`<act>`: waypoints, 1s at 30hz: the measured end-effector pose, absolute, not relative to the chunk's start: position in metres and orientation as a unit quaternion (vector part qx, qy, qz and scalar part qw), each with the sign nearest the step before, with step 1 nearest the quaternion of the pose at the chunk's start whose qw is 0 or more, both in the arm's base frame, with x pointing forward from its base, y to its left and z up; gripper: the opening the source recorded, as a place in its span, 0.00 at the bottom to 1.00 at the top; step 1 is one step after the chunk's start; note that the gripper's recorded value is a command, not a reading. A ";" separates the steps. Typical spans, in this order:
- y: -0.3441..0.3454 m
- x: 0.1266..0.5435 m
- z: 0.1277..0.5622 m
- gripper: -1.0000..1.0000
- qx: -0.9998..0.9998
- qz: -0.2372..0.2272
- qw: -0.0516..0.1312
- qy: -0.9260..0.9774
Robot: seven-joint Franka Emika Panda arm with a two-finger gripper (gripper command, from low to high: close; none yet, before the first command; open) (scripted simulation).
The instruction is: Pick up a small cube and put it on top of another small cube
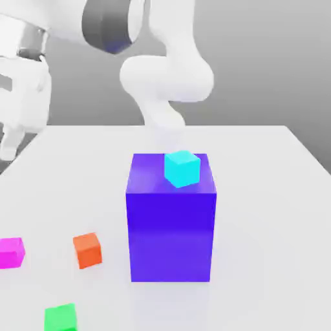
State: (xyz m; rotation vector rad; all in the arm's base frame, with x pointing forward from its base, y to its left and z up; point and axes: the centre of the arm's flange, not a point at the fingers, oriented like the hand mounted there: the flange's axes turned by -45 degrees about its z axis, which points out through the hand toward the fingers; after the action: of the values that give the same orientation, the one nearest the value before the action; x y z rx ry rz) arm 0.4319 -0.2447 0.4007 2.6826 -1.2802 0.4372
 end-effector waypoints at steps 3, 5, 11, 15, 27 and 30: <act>-0.284 0.410 0.352 0.50 0.864 0.110 0.062 -0.487; -0.304 0.393 0.320 0.50 0.845 0.088 0.055 -0.525; -0.338 0.343 0.229 0.50 0.784 0.025 0.020 -0.620; -0.348 0.320 0.176 0.50 0.752 0.003 0.001 -0.659; -0.348 0.318 0.140 0.00 0.749 0.001 -0.001 -0.662; -0.348 0.318 0.174 0.00 0.749 0.001 -0.001 -0.662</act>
State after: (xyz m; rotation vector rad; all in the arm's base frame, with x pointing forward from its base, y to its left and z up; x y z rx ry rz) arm 0.3177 -0.3480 0.1743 2.3552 -2.0809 0.0037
